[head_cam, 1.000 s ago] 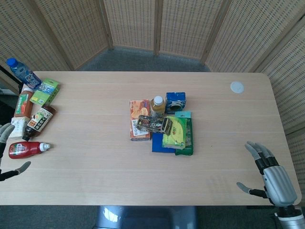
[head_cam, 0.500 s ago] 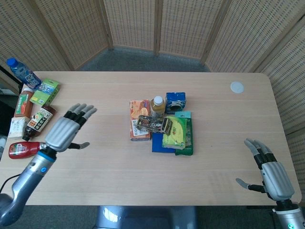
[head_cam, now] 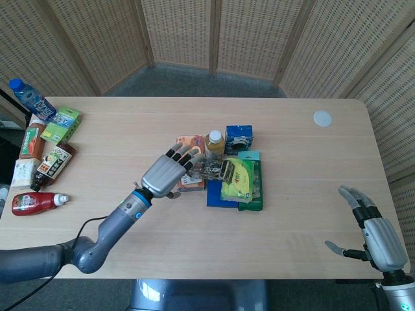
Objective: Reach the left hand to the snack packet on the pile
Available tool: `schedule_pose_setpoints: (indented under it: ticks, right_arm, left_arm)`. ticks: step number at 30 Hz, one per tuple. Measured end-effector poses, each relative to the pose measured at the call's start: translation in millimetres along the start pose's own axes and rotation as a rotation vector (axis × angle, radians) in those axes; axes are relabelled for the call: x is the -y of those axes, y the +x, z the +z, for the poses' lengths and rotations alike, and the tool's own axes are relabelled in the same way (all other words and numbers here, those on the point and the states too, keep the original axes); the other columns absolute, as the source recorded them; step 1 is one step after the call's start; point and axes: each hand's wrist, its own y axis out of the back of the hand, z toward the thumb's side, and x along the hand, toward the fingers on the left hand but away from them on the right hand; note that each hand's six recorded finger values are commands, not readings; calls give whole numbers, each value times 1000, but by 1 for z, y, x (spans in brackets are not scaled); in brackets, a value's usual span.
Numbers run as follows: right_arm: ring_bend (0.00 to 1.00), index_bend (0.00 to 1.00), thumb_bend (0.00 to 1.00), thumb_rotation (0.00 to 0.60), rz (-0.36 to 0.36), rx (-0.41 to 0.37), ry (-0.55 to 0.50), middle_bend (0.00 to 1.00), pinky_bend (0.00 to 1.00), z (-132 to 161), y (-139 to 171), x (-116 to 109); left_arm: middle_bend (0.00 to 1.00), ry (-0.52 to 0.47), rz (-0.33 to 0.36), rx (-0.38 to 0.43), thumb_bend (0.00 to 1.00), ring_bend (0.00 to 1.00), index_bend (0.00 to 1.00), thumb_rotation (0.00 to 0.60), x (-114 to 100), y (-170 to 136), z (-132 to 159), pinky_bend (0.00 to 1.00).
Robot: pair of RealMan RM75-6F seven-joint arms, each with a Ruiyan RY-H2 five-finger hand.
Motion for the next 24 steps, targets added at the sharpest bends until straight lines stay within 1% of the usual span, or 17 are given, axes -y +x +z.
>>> schedule_pose_setpoints:
  ticks: [4, 15, 23, 24]
  right_arm:
    - [0, 0, 0, 589, 4, -3, -8, 0, 0, 0, 0, -1]
    - [0, 0, 0, 589, 7, -1, -19, 0, 0, -2, -1, -3]
    - [0, 0, 0, 586, 3, 1, -29, 0, 0, -3, -1, -5]
    - [0, 0, 0, 587, 1, 1, -31, 0, 0, -3, -1, -6]
  left_arm:
    - [0, 35, -14, -3, 0, 0, 0, 600, 5, 20, 15, 0]
    - [0, 39, -39, -66, 0, 0, 0, 600, 18, 63, 26, 0]
    - [0, 55, -36, -62, 0, 0, 1, 600, 28, 78, 45, 2]
    - [32, 58, -34, -59, 0, 0, 17, 600, 29, 80, 47, 37]
